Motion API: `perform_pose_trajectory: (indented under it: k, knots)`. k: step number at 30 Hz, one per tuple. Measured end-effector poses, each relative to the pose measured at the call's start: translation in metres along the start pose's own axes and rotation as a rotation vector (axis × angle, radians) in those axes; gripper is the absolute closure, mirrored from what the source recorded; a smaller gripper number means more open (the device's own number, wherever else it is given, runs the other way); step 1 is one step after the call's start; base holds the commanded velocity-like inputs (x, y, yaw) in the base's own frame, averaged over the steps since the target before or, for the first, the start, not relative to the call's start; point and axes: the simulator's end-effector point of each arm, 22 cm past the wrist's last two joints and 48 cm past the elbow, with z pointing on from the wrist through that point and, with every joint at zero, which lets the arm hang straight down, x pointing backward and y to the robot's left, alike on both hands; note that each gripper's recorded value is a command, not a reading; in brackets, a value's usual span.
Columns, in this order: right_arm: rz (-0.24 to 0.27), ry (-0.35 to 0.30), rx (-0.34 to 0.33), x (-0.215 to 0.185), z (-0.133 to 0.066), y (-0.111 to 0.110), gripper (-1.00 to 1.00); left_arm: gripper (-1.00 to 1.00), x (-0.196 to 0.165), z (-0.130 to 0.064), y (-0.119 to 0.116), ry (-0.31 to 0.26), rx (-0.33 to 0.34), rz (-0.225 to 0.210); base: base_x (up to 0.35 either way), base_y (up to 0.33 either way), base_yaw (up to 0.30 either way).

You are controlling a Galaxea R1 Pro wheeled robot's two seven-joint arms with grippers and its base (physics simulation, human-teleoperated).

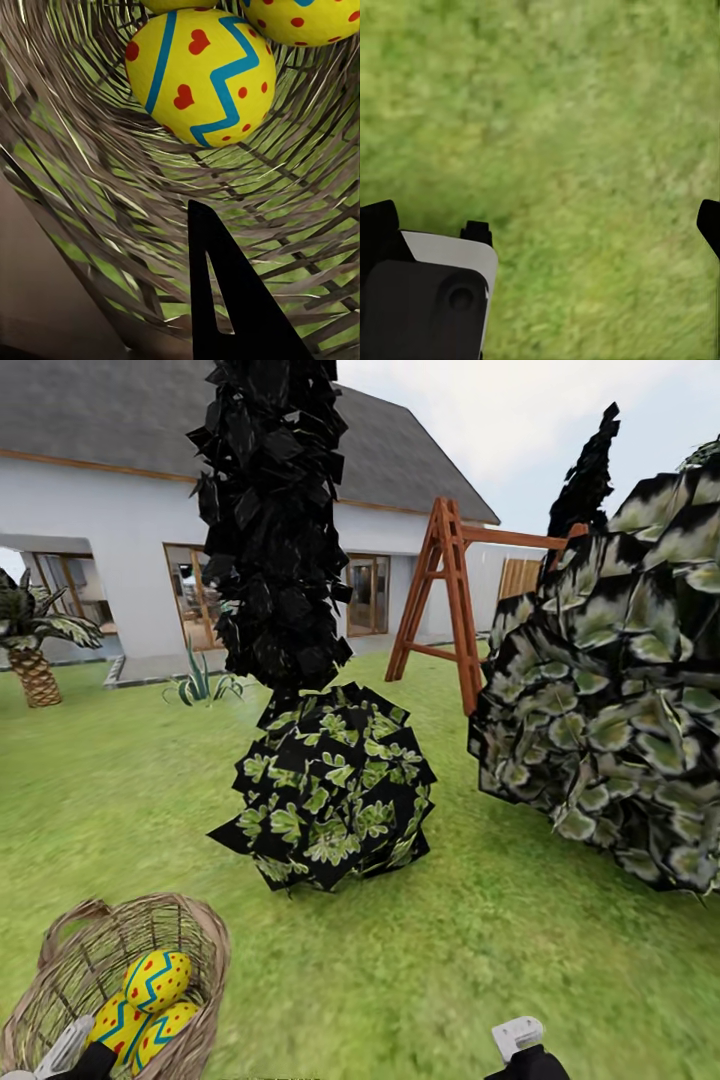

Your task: Take the three Easter eggs out of the wicker basket on the lawn in the garden, then place them on the lawn next to a single tree (choose any tree) so that all three eggs are next to the same tree and none are left in the basket.

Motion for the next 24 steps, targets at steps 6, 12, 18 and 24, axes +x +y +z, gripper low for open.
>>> perform_pose_trajectory:
  k: [6, 12, 18, 24]
  knots:
    - [0.000, 0.001, 0.000, 0.001, -0.005, -0.001, -1.00, 1.00, 0.000, -0.005, 0.001, 0.000, -0.001, 0.000, 0.000, 0.000, 0.259]
    - [0.000, 0.001, 0.000, 0.003, -0.009, -0.001, -1.00, 1.00, 0.000, -0.010, 0.001, 0.000, -0.001, 0.000, 0.000, 0.000, 0.259]
    - [0.000, 0.002, -0.001, 0.004, -0.014, -0.001, -1.00, 1.00, 0.001, -0.014, 0.002, 0.000, -0.002, 0.000, 0.000, 0.000, 0.259]
    - [-0.001, 0.001, 0.000, 0.004, -0.015, -0.001, -1.00, 1.00, 0.000, -0.015, 0.001, 0.000, 0.000, 0.000, 0.000, 0.000, 0.259]
